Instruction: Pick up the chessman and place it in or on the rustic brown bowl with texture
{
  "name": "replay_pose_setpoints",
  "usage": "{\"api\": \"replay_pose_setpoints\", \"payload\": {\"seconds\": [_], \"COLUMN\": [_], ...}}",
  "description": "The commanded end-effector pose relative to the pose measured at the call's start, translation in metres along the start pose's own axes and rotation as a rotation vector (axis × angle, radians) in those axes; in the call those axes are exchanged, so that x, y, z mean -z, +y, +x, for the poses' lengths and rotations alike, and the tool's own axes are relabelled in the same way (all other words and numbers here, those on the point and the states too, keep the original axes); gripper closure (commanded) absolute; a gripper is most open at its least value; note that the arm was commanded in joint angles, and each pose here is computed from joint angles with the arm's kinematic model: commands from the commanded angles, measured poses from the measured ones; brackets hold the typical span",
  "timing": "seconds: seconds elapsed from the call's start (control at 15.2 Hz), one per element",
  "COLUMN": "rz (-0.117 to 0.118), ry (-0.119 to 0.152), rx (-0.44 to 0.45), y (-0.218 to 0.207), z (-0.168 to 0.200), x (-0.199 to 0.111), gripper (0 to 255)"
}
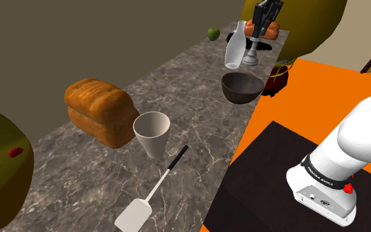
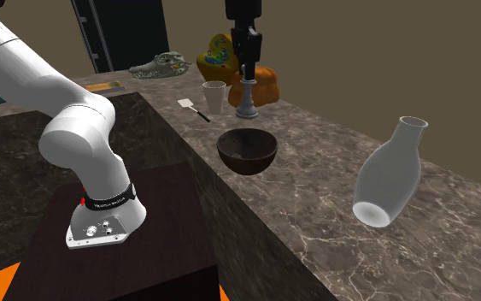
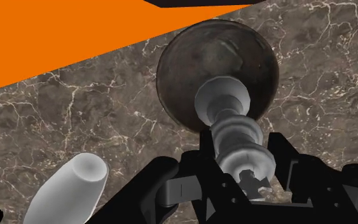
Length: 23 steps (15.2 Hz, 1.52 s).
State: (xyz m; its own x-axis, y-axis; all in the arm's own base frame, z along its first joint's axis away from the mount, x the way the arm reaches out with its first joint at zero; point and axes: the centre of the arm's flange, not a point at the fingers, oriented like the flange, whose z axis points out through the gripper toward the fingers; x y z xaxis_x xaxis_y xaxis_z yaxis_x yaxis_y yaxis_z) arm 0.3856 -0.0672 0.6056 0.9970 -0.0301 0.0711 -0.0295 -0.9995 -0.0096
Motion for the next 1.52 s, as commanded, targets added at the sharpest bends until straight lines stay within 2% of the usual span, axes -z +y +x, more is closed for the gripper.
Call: {"api": "replay_pose_setpoints", "payload": {"seconds": [0.0,0.92,1.45], "rz": [0.000,0.000,0.000], "ry": [0.000,0.000,0.000], "rx": [0.000,0.000,0.000], "y": [-0.001,0.000,0.000], "z": [-0.001,-0.007,-0.007], "x": [-0.011,-0.087,-0.087], "gripper": [255,255,255]}}
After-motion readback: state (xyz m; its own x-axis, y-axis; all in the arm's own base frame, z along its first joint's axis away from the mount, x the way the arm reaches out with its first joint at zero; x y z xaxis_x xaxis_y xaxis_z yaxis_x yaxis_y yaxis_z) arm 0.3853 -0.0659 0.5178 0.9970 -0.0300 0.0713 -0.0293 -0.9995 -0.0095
